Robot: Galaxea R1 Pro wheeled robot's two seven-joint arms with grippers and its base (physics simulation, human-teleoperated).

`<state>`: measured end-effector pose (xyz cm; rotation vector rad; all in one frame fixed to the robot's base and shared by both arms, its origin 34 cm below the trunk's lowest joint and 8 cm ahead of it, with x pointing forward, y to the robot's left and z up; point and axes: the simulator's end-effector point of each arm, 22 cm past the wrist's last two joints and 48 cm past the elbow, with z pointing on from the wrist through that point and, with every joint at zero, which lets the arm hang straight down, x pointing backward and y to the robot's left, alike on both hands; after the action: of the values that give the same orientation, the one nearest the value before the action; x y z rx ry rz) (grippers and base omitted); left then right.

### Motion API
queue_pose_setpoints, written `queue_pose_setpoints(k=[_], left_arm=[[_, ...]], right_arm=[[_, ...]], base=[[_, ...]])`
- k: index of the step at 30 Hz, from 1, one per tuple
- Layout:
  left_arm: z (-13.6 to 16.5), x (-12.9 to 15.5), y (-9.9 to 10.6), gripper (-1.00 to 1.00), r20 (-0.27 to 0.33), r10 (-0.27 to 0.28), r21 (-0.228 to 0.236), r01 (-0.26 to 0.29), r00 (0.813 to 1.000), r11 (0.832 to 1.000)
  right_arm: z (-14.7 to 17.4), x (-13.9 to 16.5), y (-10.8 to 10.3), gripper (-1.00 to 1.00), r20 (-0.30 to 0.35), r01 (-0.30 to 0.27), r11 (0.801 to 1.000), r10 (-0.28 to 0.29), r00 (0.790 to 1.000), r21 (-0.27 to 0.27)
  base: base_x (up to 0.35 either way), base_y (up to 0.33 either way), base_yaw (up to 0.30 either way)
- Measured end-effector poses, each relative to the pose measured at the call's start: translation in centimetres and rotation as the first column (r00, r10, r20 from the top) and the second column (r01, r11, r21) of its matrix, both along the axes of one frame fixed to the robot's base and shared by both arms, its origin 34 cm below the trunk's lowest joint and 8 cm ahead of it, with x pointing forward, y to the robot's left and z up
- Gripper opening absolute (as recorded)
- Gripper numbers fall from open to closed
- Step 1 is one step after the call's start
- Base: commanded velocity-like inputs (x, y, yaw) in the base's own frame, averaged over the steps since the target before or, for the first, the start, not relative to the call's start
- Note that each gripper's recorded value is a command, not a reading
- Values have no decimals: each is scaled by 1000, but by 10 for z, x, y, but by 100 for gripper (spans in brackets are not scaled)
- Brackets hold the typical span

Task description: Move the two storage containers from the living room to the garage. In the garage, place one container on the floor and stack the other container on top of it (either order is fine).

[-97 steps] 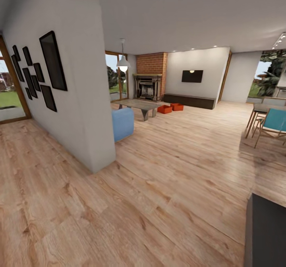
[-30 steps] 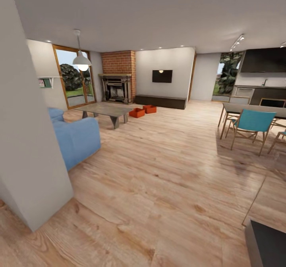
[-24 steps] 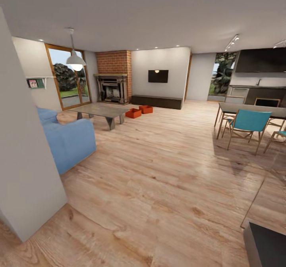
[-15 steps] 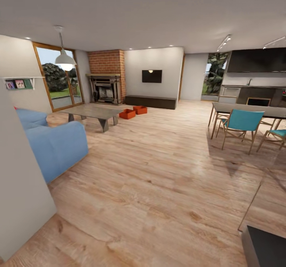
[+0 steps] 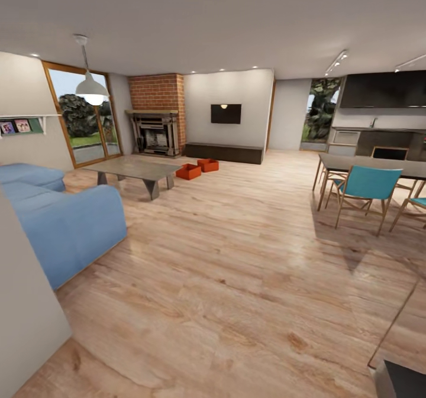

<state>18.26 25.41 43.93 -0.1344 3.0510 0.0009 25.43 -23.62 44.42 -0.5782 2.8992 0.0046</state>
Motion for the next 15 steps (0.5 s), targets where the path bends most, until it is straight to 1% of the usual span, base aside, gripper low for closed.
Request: queue_pose_setpoints(k=[15], left_arm=[[0,-1,-1,100,-1,0,-2,0,1000,1000]], right_arm=[[0,0,1,100,2,-15,1000,15,1000,1]], base=[[322,0,0]])
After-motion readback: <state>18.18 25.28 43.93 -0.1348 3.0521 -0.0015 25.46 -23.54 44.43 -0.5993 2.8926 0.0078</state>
